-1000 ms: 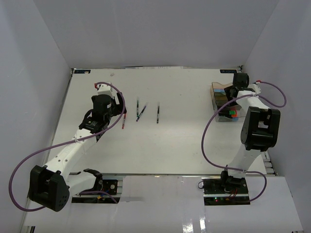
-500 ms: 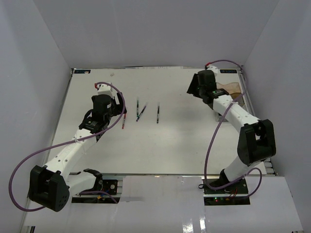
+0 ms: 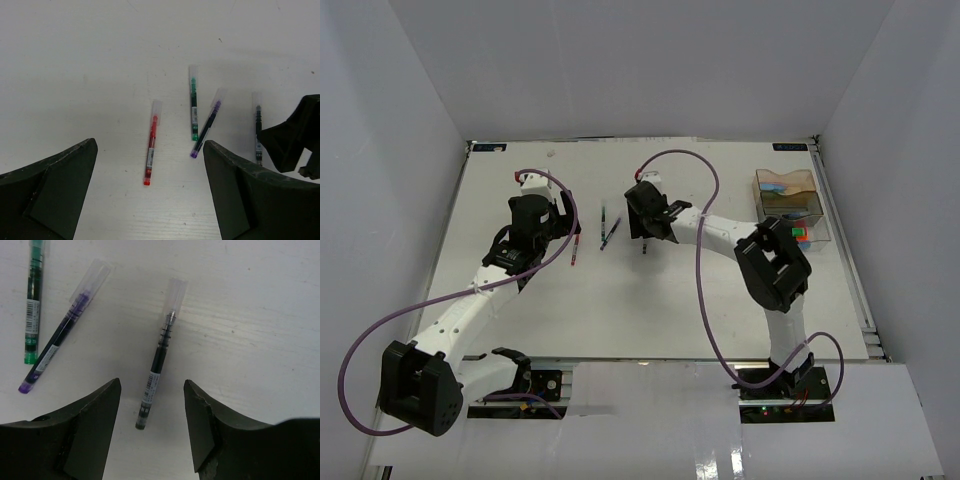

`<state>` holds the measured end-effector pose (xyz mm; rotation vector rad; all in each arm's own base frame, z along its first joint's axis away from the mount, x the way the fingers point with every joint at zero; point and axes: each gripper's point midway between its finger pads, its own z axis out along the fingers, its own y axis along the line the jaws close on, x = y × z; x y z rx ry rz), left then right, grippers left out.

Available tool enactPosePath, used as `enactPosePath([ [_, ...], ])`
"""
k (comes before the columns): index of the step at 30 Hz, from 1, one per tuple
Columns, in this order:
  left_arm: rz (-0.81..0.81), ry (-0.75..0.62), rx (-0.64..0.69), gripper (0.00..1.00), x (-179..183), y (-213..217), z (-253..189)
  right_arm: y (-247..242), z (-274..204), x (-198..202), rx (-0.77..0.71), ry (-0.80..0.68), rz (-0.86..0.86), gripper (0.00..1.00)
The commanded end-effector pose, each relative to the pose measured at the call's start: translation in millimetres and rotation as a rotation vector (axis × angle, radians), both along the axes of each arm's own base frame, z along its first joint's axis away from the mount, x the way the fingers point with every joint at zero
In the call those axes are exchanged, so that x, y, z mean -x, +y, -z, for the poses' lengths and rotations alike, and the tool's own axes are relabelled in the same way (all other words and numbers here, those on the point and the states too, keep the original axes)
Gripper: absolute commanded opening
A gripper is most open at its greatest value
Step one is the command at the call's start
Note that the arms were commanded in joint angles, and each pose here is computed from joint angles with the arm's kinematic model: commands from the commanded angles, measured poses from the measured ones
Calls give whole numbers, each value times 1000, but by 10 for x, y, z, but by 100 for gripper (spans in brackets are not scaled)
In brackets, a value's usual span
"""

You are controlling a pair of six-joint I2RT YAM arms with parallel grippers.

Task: Sort the stationery into containers
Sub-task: Pick up the pen from the center of the board.

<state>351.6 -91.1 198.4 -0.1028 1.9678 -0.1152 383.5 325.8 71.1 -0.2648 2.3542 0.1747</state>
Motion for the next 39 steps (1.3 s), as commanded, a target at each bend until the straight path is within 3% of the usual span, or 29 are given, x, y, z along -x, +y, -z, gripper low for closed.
enactPosePath([
  [1, -12, -34, 6, 98, -6, 28, -112, 46, -105, -191, 5, -46, 52, 60],
  [20, -9, -36, 6, 98, -2, 25, -122, 118, 431, -347, 46, -6, 130, 39],
  [24, -10, -36, 6, 98, -6, 26, -120, 46, 417, -343, 65, -14, 147, 23],
  [27, -11, -36, 5, 98, -6, 29, -120, -1, 250, -340, 59, -38, 158, 13],
  [32, -2, -31, 8, 98, -5, 10, -105, -213, -319, -366, 16, -102, 195, 8],
  [39, -6, -31, 6, 98, -6, 18, -106, -1273, -870, -515, -145, -127, 431, 8],
])
